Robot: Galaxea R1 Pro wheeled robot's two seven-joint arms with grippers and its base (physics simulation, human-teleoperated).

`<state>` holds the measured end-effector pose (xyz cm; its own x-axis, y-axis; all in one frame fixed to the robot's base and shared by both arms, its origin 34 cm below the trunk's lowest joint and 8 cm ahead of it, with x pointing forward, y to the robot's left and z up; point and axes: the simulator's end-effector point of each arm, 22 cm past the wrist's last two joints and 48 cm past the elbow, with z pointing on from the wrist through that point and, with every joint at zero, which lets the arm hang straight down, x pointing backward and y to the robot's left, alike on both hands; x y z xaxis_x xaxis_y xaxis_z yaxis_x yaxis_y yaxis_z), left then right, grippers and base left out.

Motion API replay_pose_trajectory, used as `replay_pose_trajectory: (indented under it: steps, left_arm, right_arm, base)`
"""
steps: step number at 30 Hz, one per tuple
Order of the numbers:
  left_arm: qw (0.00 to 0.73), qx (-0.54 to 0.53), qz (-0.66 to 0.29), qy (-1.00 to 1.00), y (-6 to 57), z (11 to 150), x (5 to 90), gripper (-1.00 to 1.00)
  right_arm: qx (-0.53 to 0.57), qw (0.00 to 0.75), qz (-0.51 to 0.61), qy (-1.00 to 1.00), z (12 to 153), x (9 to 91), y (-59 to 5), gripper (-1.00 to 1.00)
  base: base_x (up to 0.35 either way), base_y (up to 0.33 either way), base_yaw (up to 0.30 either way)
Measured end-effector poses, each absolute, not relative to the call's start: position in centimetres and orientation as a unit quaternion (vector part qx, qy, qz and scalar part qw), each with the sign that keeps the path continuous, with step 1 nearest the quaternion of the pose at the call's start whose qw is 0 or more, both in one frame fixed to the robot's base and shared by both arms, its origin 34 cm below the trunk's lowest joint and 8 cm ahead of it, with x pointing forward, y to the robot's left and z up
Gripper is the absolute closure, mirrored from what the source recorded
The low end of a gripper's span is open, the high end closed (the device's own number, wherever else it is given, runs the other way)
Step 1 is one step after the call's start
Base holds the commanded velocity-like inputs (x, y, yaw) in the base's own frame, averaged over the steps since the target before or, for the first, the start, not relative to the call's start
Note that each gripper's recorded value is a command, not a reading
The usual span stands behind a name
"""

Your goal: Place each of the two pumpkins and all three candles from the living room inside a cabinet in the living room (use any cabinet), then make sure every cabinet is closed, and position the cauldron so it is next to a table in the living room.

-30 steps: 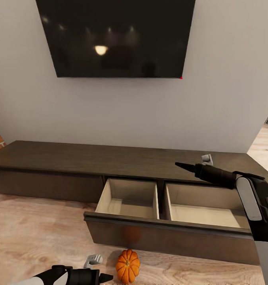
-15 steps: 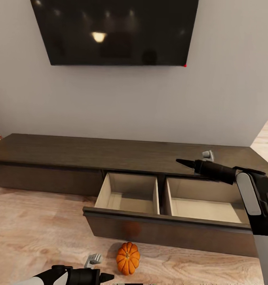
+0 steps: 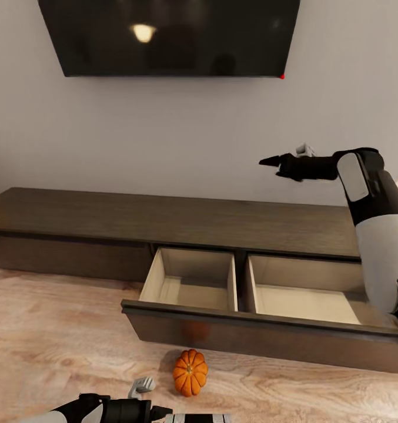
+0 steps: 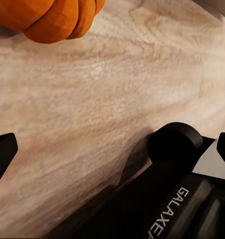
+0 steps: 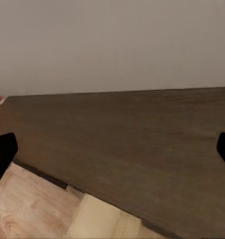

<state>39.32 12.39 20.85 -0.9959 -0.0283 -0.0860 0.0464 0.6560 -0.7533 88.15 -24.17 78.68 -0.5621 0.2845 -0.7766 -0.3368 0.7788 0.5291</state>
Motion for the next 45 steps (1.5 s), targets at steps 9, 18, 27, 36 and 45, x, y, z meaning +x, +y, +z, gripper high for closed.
replay_pose_trajectory:
  steps: [9,18,27,36,45]
  left_arm:
    - [0.028,-0.002,-0.411,0.911,12.9,19.5,38.2,-1.0]
    - [0.011,-0.009,-0.41,0.912,13.0,18.3,37.1,-1.0]
    - [-0.005,-0.017,-0.41,0.912,13.0,17.2,35.9,-1.0]
    - [-0.022,-0.024,-0.409,0.912,13.0,16.1,34.7,-1.0]
    - [-0.036,-0.037,-0.409,0.911,13.1,15.1,33.6,-1.0]
  right_arm:
    - [0.008,0.453,0.275,0.848,83.0,93.4,-18.8,-1.0]
    - [0.035,0.392,0.458,0.797,84.1,92.9,-13.0,-1.0]
    - [0.033,0.272,0.627,0.729,84.3,89.8,-5.3,-1.0]
    - [0.019,0.244,0.663,0.708,84.0,89.0,-4.1,-1.0]
    - [0.027,0.238,0.66,0.712,81.3,90.2,-4.7,-1.0]
  base:
    - [0.0,0.0,0.0]
    - [0.0,0.0,0.0]
    - [0.0,0.0,0.0]
    - [0.0,0.0,0.0]
    - [0.0,0.0,0.0]
